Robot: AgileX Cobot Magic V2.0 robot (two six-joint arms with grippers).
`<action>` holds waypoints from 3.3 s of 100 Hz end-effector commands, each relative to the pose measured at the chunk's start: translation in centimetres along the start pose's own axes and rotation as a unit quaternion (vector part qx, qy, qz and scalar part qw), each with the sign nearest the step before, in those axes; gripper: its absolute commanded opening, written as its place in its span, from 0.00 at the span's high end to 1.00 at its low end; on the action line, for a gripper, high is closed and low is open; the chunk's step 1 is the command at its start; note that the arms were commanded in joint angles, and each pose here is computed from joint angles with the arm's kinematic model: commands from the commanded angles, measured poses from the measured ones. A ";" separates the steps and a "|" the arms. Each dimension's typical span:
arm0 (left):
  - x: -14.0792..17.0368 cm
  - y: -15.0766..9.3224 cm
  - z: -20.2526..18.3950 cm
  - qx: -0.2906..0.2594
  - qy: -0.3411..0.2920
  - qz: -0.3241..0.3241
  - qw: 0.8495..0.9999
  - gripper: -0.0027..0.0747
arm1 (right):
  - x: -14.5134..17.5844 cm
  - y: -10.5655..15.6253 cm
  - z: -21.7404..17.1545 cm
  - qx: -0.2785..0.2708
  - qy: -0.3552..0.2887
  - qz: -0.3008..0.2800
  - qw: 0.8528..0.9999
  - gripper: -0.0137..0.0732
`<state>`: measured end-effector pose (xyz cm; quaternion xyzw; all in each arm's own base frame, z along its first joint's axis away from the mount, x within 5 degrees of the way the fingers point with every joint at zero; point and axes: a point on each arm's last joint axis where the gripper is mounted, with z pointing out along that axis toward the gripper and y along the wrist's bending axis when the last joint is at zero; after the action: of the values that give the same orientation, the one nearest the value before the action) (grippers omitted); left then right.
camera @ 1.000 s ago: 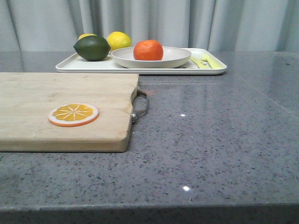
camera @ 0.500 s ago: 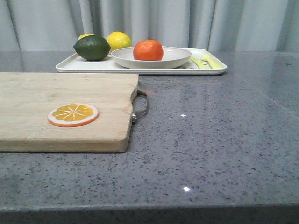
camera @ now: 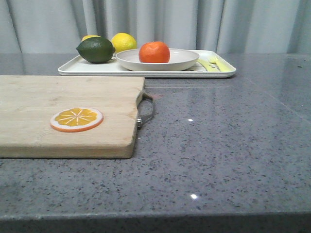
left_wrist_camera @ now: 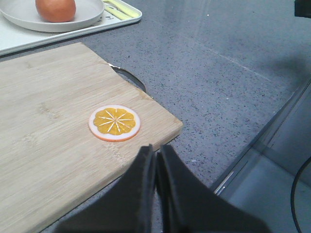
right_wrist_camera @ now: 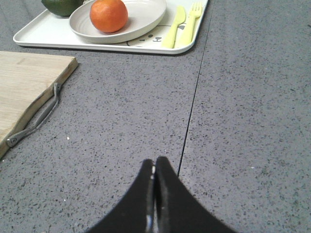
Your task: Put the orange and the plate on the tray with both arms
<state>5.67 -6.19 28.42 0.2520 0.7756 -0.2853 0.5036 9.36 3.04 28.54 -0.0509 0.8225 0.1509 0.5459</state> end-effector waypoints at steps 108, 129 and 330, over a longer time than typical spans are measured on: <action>7.2 5.4 -2.1 -0.341 -0.283 -0.013 0.896 0.99 | -1.4 0.1 -0.3 0.001 -0.045 -0.003 0.999 0.91; 7.9 5.6 -1.8 -0.350 -0.260 -0.028 0.900 0.99 | -1.4 0.1 -0.3 0.001 -0.046 -0.003 0.999 0.91; 7.9 5.6 -1.8 -0.351 -0.259 -0.027 0.900 0.99 | 7.5 -3.4 -1.3 0.124 -0.241 -0.034 0.962 0.91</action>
<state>5.62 -0.18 20.55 -0.0371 0.7035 -0.0573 0.7074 6.32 0.10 20.85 0.0305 0.7246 0.0414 0.6873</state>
